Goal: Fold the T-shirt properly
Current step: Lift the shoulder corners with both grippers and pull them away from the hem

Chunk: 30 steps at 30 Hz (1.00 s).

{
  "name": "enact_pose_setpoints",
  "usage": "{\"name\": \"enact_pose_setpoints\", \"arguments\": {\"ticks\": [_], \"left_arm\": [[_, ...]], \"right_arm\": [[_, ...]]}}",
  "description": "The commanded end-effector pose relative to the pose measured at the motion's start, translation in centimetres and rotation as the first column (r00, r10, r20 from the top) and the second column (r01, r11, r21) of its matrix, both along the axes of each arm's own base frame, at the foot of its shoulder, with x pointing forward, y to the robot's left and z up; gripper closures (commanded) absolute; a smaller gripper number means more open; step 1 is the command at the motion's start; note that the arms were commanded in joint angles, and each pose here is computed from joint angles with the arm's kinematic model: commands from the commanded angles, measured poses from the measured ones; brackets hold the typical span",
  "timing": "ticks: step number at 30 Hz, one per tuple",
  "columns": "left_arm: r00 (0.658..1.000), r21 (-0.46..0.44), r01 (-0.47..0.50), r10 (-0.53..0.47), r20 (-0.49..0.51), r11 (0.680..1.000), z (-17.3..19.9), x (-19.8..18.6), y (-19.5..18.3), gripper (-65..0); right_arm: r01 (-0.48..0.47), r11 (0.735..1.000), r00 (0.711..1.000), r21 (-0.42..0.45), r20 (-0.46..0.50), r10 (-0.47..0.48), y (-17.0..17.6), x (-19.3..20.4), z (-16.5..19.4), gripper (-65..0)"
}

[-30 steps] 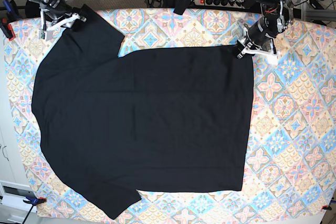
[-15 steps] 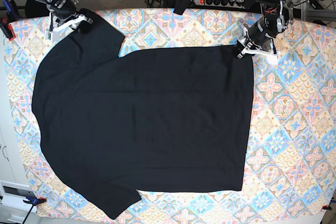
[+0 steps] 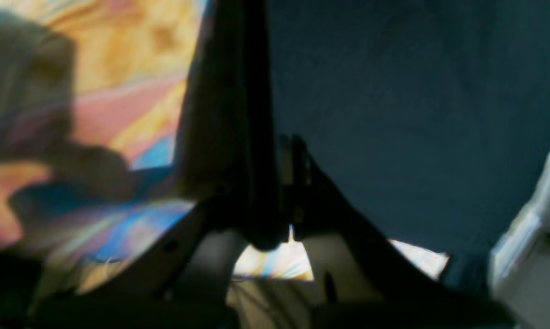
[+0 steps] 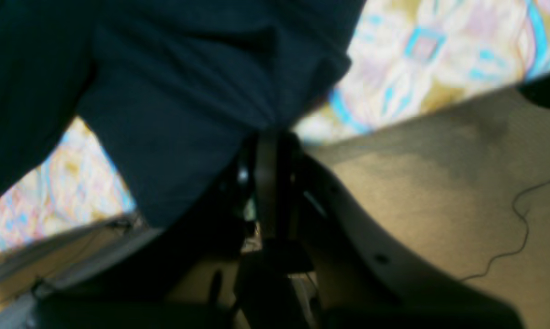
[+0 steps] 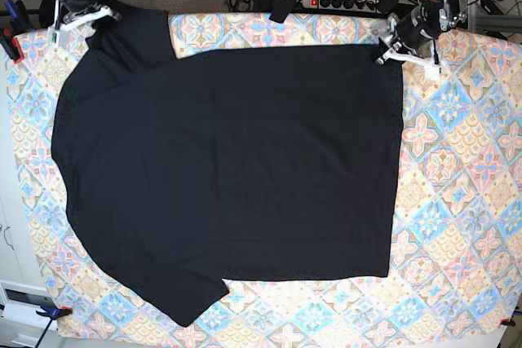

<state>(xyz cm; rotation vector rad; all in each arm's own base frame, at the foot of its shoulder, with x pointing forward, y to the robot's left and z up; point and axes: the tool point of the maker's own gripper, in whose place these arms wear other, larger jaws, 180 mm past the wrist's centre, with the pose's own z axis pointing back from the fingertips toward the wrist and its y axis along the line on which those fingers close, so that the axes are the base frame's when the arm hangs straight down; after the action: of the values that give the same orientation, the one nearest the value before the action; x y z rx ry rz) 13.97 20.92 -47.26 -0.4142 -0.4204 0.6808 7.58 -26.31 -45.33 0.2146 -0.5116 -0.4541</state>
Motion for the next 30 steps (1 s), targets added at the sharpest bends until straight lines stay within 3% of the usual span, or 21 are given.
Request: {"name": "enact_pose_setpoints", "arguments": {"ticks": [1, 9, 13, 17, 22, 30], "left_arm": [[1.000, 0.024, 0.011, -0.011, 0.016, 1.000, 0.7, 0.1, 0.8, 0.0], [0.997, 0.057, 0.078, -0.077, -0.006, 0.995, 2.5, -3.1, 0.6, 0.0], [0.995, 0.059, 0.095, -0.094, -0.019, 0.994, 3.0, -4.5, 0.2, 0.0], [0.994, 0.064, 0.112, -0.112, -0.004, 0.992, 4.0, -4.8, -0.2, 0.0], [0.989, 0.079, 0.130, -0.136, 0.066, 0.988, 6.0, -3.0, -0.8, 0.0], [0.968, 0.140, 0.077, -0.108, 0.226, 0.987, 9.3, 2.7, 1.1, 0.0]], "right_arm": [[-0.010, 1.000, 0.999, -0.027, 0.031, 0.011, -0.6, 0.1, 1.2, -0.4], [-0.085, 0.996, 0.996, -0.041, -0.027, 0.084, 0.5, -4.0, 3.1, -0.3], [-0.187, 0.982, 0.982, -0.012, -0.019, 0.187, 2.1, -5.3, 4.1, -0.3], [-0.210, 0.977, 0.978, -0.042, -0.013, 0.210, 1.2, -5.6, 5.3, -0.3], [-0.202, 0.972, 0.977, -0.115, 0.043, 0.208, -0.3, -3.7, 7.2, -0.2], [-0.176, 0.971, 0.946, -0.162, 0.245, 0.212, -0.5, 4.2, 9.1, -0.2]]}}
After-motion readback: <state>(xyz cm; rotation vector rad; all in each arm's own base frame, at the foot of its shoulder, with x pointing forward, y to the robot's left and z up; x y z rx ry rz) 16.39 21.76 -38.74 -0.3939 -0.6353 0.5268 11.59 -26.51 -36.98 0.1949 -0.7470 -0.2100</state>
